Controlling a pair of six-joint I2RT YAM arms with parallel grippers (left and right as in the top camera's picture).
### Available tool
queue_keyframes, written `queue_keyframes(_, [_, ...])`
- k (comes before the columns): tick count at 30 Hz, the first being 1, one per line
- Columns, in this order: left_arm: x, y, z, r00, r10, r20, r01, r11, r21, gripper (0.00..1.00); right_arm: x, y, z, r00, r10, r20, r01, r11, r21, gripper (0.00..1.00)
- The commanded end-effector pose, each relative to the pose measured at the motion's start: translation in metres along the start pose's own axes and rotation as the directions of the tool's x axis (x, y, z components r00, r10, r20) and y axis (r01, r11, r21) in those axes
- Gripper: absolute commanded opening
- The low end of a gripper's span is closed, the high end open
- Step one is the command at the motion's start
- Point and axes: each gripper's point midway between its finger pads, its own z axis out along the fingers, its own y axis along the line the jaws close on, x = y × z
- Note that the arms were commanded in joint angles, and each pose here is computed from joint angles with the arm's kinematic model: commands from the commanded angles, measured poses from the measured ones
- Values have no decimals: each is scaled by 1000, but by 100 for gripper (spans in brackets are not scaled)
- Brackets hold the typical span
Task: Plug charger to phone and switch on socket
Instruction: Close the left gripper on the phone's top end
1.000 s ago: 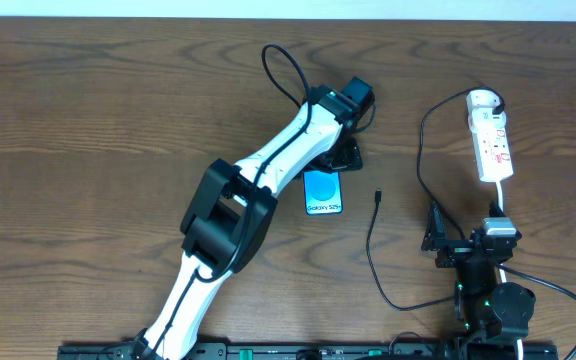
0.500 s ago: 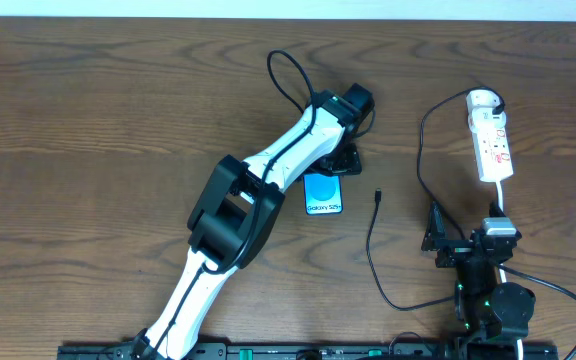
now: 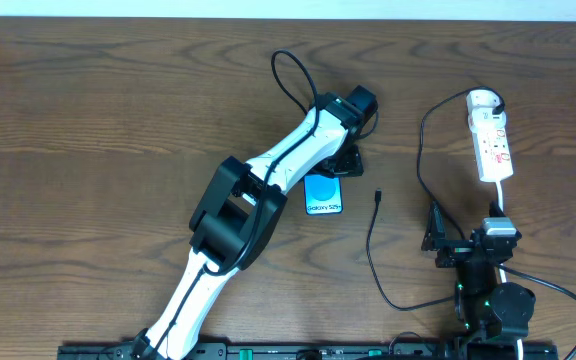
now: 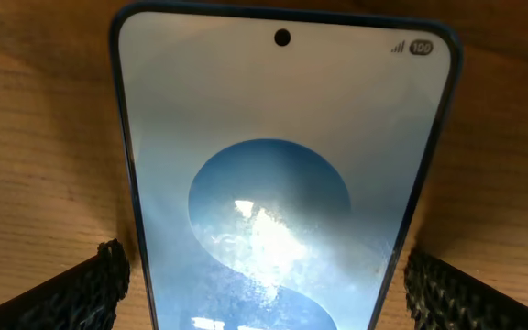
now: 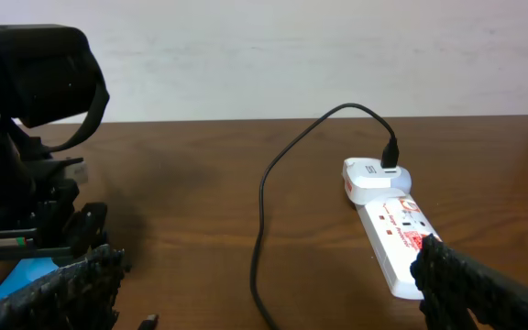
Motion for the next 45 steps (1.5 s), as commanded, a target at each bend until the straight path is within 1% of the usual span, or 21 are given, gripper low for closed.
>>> queue_keyframes(1, [6, 9, 22, 1000, 16, -24, -17, 998, -54, 98, 1, 0, 0, 1000, 6, -2, -6, 1000, 0, 99])
queue_keyframes(7, [14, 15, 42, 998, 15, -61, -20, 996, -82, 98, 1, 0, 0, 1000, 6, -2, -6, 1000, 0, 99])
queue_keyframes(22, [15, 15, 42, 998, 15, -67, -20, 996, -82, 98, 1, 1, 0, 1000, 6, -2, -6, 1000, -1, 99])
queue_keyframes(28, [23, 8, 41, 989, 20, -144, -21, 1000, 0, 98, 1, 0, 0, 1000, 6, -2, -6, 1000, 0, 99])
queue_keyframes(31, [22, 9, 41, 988, 42, -151, -42, 999, 5, 98, 1, 0, 0, 1000, 6, -2, -6, 1000, 0, 99])
queue_keyframes(45, [22, 11, 41, 988, 41, -150, -42, 999, -6, 98, 1, 0, 0, 1000, 6, -2, -6, 1000, 0, 99])
